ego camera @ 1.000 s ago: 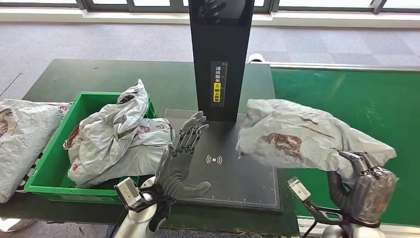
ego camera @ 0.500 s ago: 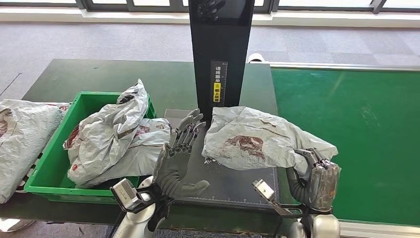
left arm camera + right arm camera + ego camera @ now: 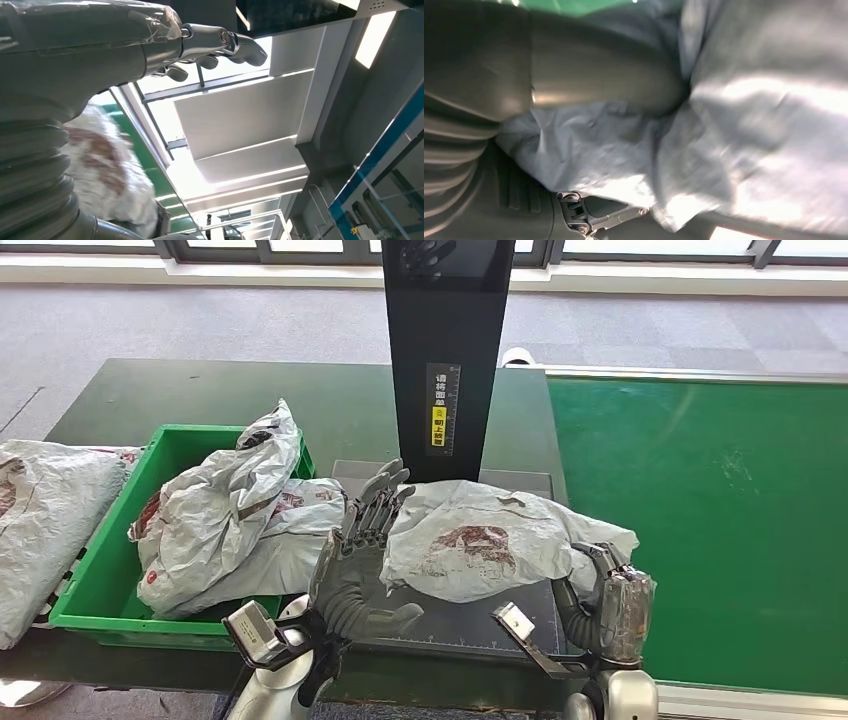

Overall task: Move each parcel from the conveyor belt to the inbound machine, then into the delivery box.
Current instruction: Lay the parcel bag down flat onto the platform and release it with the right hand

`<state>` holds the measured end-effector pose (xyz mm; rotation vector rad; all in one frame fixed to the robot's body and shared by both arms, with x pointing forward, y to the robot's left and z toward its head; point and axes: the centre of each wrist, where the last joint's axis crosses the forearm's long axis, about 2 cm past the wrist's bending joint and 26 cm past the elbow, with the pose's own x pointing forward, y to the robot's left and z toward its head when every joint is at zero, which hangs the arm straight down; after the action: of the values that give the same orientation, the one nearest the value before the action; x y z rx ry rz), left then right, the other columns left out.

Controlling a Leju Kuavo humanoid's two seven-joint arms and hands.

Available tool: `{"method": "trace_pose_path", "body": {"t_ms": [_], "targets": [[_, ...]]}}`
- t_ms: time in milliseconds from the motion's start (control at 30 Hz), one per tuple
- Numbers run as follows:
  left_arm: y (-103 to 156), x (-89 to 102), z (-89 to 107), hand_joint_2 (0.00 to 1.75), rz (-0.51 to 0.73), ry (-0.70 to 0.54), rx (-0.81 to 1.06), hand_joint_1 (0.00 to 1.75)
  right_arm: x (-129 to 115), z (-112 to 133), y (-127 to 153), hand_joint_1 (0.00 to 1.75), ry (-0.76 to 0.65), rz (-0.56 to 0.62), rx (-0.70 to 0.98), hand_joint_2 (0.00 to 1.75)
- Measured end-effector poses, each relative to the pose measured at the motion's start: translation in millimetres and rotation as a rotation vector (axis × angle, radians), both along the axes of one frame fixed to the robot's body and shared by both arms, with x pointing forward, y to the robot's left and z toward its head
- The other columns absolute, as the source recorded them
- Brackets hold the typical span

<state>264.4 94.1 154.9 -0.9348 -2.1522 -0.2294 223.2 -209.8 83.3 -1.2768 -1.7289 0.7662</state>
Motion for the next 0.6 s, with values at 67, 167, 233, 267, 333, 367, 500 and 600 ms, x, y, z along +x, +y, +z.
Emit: {"method": "trace_pose_path", "body": {"t_ms": [67,167,233,267,333,367,500,600], "targets": [[0,0.1,0.1,1.75,0.005,0.001,-0.002,0.0,1,-9,3,0.0,0.051,-0.019,0.017,1.31],[1,0.3,0.0,1.75,0.009,0.004,-0.008,0.0,3,-19,5,0.0,0.097,-0.025,0.024,0.0],[1,0.3,0.0,1.75,0.01,0.005,-0.008,0.0,4,-22,5,0.0,0.111,-0.019,0.023,0.0],[1,0.3,0.0,1.75,0.01,0.005,-0.008,0.0,3,-24,5,0.0,0.115,-0.016,0.022,0.0],[1,0.2,0.1,1.75,0.011,0.004,-0.007,0.0,3,-25,5,0.0,0.117,-0.008,0.019,0.0],[1,0.1,0.3,1.75,0.011,0.002,-0.006,0.0,4,-25,5,0.0,0.116,-0.002,0.017,0.0],[1,-0.4,0.7,1.75,0.011,-0.003,0.0,0.0,3,-24,4,0.0,0.101,0.023,0.006,0.0],[1,-0.5,1.0,1.75,0.011,-0.006,0.004,0.0,4,-21,3,0.0,0.078,0.044,-0.002,0.0]]}}
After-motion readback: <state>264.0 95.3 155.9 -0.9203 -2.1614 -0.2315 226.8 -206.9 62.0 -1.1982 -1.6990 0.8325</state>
